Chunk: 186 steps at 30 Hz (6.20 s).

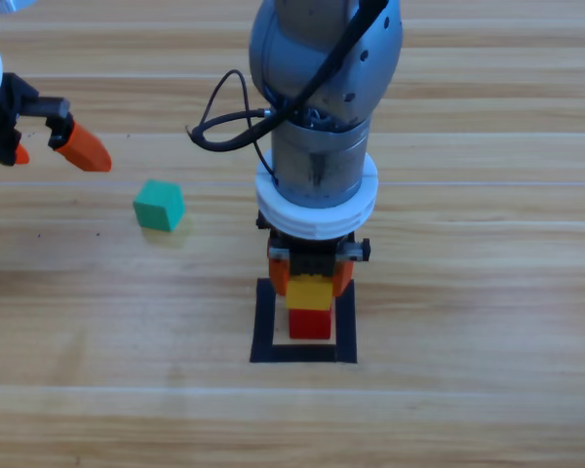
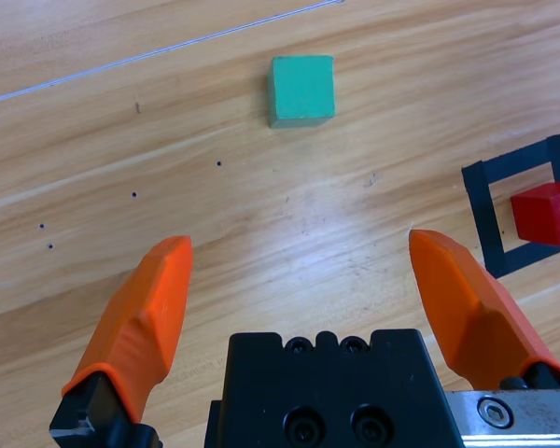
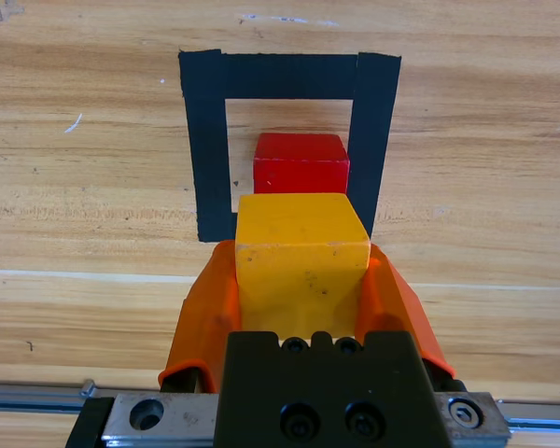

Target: Stack the blocks in the rectangular block: red at the bottom, yellow in the middle, green on top

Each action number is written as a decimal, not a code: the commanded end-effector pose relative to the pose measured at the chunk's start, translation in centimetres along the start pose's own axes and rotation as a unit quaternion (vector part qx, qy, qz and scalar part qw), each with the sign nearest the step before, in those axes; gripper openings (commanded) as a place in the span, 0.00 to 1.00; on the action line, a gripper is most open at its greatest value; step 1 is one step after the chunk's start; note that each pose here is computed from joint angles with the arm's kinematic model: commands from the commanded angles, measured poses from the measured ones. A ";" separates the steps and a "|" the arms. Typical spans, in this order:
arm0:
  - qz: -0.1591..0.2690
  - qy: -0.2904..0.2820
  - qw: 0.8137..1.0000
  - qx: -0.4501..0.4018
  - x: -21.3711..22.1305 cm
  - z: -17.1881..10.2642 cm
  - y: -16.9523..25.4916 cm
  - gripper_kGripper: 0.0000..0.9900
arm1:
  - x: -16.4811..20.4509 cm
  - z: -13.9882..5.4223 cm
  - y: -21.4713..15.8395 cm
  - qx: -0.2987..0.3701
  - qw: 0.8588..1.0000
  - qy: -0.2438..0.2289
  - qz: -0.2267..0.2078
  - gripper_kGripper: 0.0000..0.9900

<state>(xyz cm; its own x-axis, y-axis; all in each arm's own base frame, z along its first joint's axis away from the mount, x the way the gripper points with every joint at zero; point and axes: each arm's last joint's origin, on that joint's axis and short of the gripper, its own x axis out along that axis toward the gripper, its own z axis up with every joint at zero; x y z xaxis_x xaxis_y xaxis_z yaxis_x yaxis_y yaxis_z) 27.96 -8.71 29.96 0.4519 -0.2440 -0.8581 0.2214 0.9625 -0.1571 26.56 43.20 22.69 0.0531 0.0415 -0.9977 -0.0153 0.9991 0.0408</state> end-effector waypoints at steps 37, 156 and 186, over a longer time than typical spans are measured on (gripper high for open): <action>0.008 -0.015 1.000 -0.017 -0.9 -0.8 0.6 1.00 | 4.6 2.2 -0.3 0.010 0.999 0.019 -0.043 0.57; 0.100 0.191 0.975 -0.059 6.1 5.2 -21.7 0.00 | -15.3 -10.6 -24.7 -0.543 0.734 -0.261 0.314 0.99; 0.105 0.196 0.972 -0.072 8.7 3.2 -25.9 0.00 | -15.3 -10.6 -24.7 -0.543 0.734 -0.261 0.314 0.99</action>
<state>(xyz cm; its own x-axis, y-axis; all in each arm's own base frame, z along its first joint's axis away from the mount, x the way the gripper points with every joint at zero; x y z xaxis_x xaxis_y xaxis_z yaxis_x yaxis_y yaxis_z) 29.12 -34.58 30.57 0.1269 -0.0501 -0.9907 -0.0028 0.9987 -0.0508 16.09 17.80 37.38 0.1011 0.7885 -0.6067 -0.9713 0.2103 0.1114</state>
